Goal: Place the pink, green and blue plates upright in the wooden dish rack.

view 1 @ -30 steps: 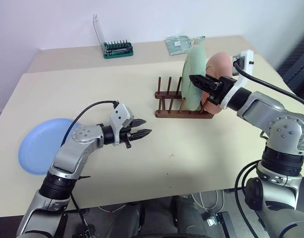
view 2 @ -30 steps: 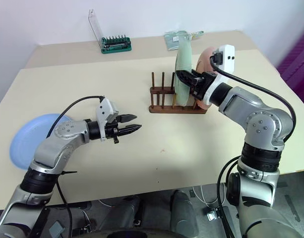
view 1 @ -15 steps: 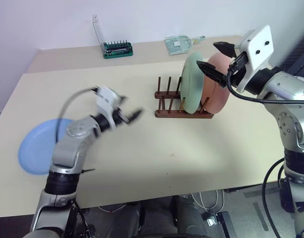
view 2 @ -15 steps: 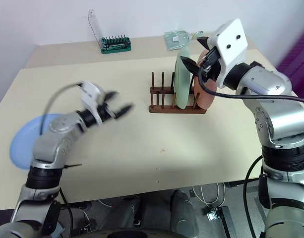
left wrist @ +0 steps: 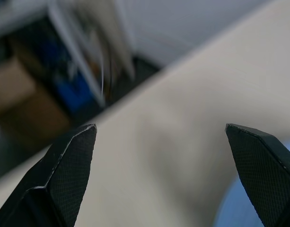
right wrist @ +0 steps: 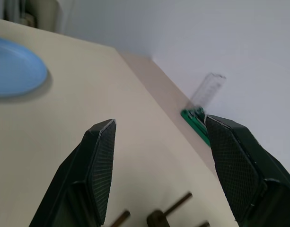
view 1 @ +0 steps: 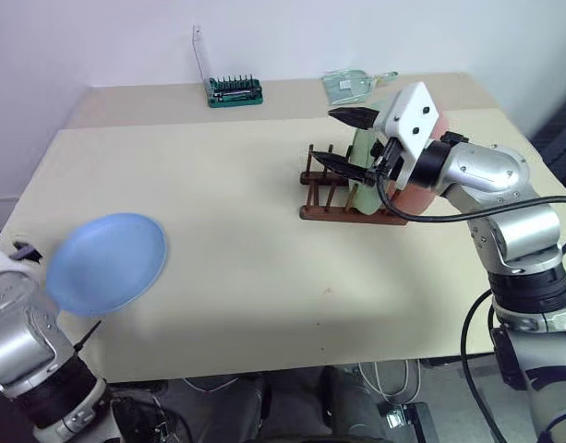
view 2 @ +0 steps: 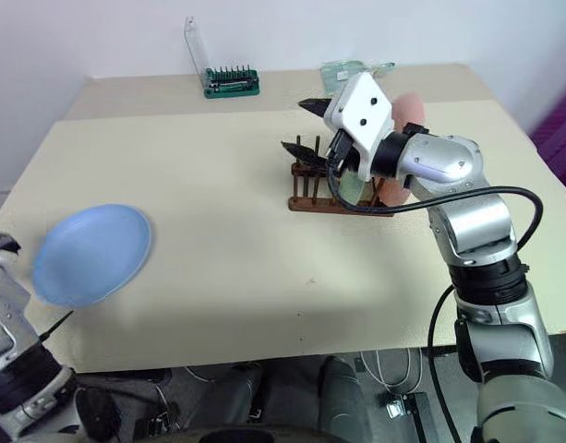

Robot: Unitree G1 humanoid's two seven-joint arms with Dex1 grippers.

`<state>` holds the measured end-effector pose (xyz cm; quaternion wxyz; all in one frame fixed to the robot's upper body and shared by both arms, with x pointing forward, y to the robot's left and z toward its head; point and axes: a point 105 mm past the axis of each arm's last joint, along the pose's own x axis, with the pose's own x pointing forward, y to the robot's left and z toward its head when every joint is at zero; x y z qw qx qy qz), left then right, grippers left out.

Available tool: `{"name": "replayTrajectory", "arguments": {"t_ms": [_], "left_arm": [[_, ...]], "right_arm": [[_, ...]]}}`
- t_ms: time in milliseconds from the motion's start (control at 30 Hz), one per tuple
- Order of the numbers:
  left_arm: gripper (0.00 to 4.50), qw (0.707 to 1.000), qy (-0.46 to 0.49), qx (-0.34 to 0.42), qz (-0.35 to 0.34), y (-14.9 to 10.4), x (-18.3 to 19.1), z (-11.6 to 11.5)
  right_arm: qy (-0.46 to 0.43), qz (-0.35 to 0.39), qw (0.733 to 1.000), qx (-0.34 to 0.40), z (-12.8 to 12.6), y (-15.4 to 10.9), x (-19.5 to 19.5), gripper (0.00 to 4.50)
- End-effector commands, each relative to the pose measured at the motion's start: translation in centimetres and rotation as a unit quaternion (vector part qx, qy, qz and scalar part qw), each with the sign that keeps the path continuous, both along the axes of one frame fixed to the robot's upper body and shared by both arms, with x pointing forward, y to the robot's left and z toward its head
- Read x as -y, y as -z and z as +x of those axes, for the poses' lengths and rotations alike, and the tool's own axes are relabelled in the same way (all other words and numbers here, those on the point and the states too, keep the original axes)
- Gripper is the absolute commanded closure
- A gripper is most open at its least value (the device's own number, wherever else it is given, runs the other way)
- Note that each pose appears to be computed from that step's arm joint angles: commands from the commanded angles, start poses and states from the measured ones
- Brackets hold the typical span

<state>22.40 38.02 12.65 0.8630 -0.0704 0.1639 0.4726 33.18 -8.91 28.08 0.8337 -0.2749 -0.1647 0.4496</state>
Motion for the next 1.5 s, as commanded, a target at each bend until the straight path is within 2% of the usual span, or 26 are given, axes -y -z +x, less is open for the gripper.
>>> {"name": "replayTrajectory", "arguments": {"t_ms": [33, 133, 233, 267, 400, 467, 533, 600, 667, 733, 800, 833, 1033, 1167, 1267, 1500], "left_arm": [[0.02, 0.998, 0.034, -0.004, -0.055, 1.0, 1.8, -0.1], [0.02, 0.995, 0.050, -0.018, -0.084, 2.1, 2.4, 0.1], [0.82, 0.992, 0.077, -0.024, -0.093, 2.6, 2.9, 0.7], [1.32, 0.990, 0.090, -0.020, -0.107, 2.8, 3.3, 1.0], [3.39, 0.988, 0.088, -0.022, -0.125, 3.3, 3.5, 1.3], [4.37, 0.985, 0.137, 0.009, -0.102, 1.7, 4.4, 3.2], [4.44, 0.968, 0.230, 0.079, -0.062, -1.9, 7.2, 6.2], [4.44, 0.948, 0.292, 0.122, -0.029, -4.5, 9.4, 7.9], [4.44, 0.906, 0.380, 0.188, 0.012, -8.7, 13.5, 10.0], [4.50, 0.863, 0.447, 0.229, 0.043, -12.1, 17.3, 11.3], [4.50, 0.843, 0.477, 0.242, 0.051, -13.3, 19.1, 11.8], [4.50, 0.838, 0.487, 0.242, 0.050, -13.6, 19.9, 12.0], [4.50, 0.807, 0.529, 0.258, 0.037, -15.2, 23.0, 12.4], [4.50, 0.795, 0.548, 0.257, 0.026, -15.4, 23.9, 12.2], [4.50, 0.796, 0.550, 0.249, 0.031, -15.3, 23.8, 12.1], [4.50, 0.796, 0.552, 0.247, 0.025, -15.2, 23.5, 12.2]], "right_arm": [[-0.027, 0.000, 1.000, 0.013, -0.6, -0.6, -0.6, 1.46], [-0.081, -0.010, 0.997, -0.007, -2.4, 0.1, -1.4, 1.46], [-0.204, -0.029, 0.974, -0.098, -7.4, 1.7, -2.2, 1.46], [-0.226, -0.047, 0.966, -0.114, -8.5, 2.4, -2.1, 1.46], [-0.195, -0.050, 0.972, -0.123, -8.2, 3.2, -2.0, 1.46], [-0.176, -0.061, 0.976, -0.115, -7.7, 3.8, -2.1, 1.46], [-0.153, -0.077, 0.981, -0.092, -7.0, 4.2, -2.4, 1.46], [-0.138, -0.086, 0.984, -0.071, -6.5, 4.4, -2.6, 1.46], [-0.123, -0.090, 0.987, -0.049, -5.6, 4.6, -3.6, 1.46], [-0.117, -0.104, 0.987, -0.028, -4.9, 4.9, -4.8, 0.92], [-0.102, -0.137, 0.985, 0.022, -4.1, 5.2, -5.6, 0.14], [-0.095, -0.143, 0.984, 0.048, -3.6, 5.1, -6.2, 0.06], [-0.029, -0.185, 0.964, 0.187, -0.9, 4.2, -7.0, 0.06], [-0.019, -0.189, 0.959, 0.213, -0.4, 4.2, -6.9, 0.06], [-0.014, -0.188, 0.957, 0.222, -0.3, 4.1, -6.9, 0.87], [-0.013, -0.213, 0.948, 0.237, -0.1, 5.0, -6.5, 4.47]]}}
